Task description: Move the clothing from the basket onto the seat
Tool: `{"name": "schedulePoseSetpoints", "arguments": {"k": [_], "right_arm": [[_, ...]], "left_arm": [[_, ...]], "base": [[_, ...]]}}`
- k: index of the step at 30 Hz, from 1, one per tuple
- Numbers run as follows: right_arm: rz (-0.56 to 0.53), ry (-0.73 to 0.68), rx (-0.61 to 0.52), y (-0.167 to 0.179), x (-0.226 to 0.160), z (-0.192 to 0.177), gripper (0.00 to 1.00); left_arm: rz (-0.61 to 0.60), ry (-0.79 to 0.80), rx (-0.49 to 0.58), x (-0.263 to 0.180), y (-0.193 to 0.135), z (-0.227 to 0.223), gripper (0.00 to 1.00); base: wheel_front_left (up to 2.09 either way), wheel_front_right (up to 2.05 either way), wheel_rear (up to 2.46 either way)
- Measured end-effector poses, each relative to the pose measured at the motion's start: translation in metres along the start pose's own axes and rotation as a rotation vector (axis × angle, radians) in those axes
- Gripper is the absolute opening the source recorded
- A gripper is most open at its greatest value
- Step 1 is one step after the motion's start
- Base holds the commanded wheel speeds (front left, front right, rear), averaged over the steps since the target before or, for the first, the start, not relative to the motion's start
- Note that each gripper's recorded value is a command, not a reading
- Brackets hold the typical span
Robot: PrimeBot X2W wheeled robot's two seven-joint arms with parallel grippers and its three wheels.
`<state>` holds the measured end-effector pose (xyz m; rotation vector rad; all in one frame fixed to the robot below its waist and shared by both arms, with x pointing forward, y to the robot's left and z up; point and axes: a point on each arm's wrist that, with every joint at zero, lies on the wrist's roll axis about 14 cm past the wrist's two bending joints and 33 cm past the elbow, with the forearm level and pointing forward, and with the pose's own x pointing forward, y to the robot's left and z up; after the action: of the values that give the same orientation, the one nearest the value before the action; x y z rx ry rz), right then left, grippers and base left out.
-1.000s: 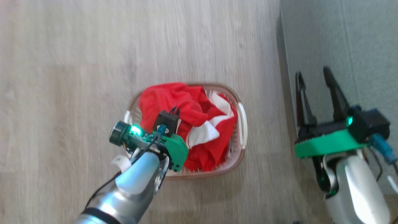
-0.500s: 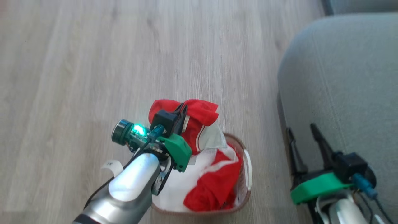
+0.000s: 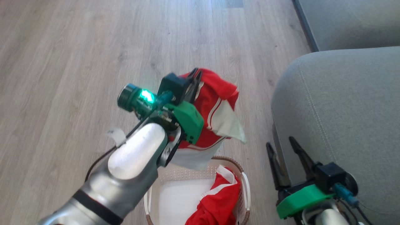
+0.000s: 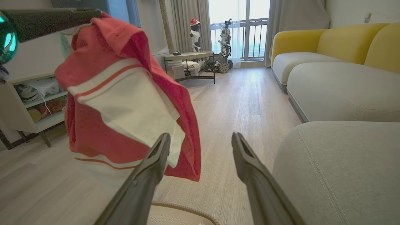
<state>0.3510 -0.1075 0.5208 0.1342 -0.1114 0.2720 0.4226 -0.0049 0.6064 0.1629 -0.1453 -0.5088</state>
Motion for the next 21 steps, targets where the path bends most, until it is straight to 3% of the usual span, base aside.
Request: {"name": "schedulePoseSetpoints", "arguments": {"k": [8, 21], "right_arm": [[0.071, -0.014, -0.041, 0.021, 0.005, 0.006, 1.0], [0.245, -0.065, -0.264, 0.061, 0.042, 0.027, 1.0]], "left_arm": [[-0.05, -0.066, 0.018, 0.009, -0.014, 0.04, 0.0], [-0.094, -0.079, 0.009, 0.005, -0.032, 0.051, 0.0]], "base": [[0.0, 0.0, 0.0], [0.0, 0.0, 0.0]]}}
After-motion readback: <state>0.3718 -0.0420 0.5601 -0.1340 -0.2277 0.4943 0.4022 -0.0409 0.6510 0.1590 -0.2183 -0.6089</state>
